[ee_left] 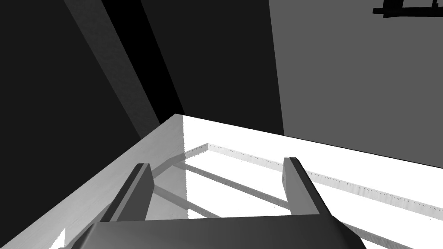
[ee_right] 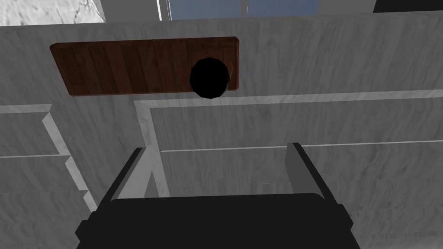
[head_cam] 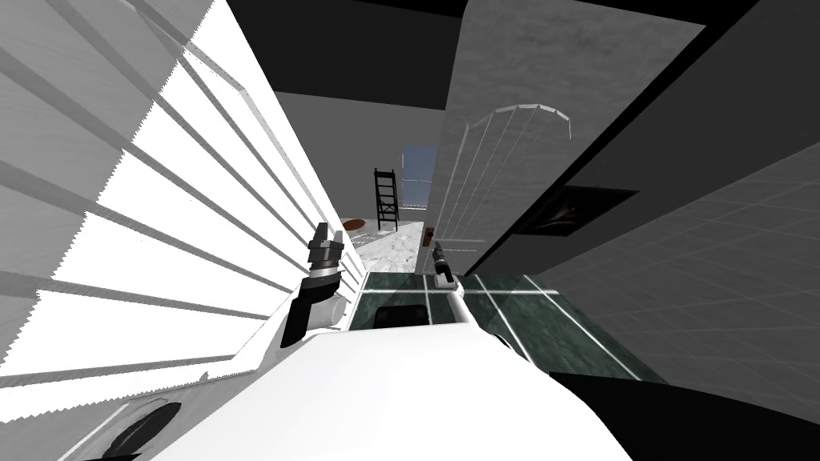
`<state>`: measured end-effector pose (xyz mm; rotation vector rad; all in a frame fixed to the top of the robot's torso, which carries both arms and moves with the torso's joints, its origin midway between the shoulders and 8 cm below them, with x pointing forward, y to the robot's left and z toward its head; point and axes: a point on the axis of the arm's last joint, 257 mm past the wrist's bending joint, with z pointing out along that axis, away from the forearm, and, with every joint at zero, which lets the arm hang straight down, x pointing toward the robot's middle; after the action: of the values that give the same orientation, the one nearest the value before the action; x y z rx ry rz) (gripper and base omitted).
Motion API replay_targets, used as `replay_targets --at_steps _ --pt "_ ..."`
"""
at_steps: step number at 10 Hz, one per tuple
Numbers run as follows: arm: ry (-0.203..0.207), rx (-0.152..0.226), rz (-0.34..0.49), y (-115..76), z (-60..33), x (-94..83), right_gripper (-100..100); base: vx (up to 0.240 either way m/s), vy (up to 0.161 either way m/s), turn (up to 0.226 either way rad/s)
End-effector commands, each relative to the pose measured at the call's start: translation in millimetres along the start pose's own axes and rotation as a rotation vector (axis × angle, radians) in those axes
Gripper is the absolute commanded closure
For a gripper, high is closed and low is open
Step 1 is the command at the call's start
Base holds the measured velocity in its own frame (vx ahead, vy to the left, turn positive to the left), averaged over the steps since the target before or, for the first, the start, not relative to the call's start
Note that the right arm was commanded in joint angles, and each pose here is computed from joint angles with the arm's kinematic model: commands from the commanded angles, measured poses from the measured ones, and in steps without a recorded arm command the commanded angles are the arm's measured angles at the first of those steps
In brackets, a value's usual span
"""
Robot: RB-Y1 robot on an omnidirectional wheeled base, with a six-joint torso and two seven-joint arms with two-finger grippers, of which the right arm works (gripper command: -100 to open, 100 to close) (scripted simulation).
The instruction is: Pull the door open
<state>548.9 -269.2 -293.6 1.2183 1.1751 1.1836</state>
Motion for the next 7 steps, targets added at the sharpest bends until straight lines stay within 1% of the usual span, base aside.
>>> replay_targets --at_steps 1,2,3,4,6,7 --pt "0.000 0.000 0.000 0.0 0.0 0.0 -100 0.075 -0.008 0.008" --pt "-0.025 0.006 0.000 -3.7 -1.0 -25.9 -100 0.160 0.054 0.202" --pt "-0.033 0.007 0.000 -4.3 -1.5 -33.7 -100 0.187 0.047 0.136" --pt "-0.050 0.009 0.001 -5.3 -2.6 -50.7 -100 0.168 0.060 0.138" --pt "-0.086 0.010 0.001 -5.5 -5.4 -86.5 -100 0.197 0.053 0.188" --pt "-0.086 0.010 0.001 -5.5 -5.4 -86.5 -100 0.127 0.030 0.047"
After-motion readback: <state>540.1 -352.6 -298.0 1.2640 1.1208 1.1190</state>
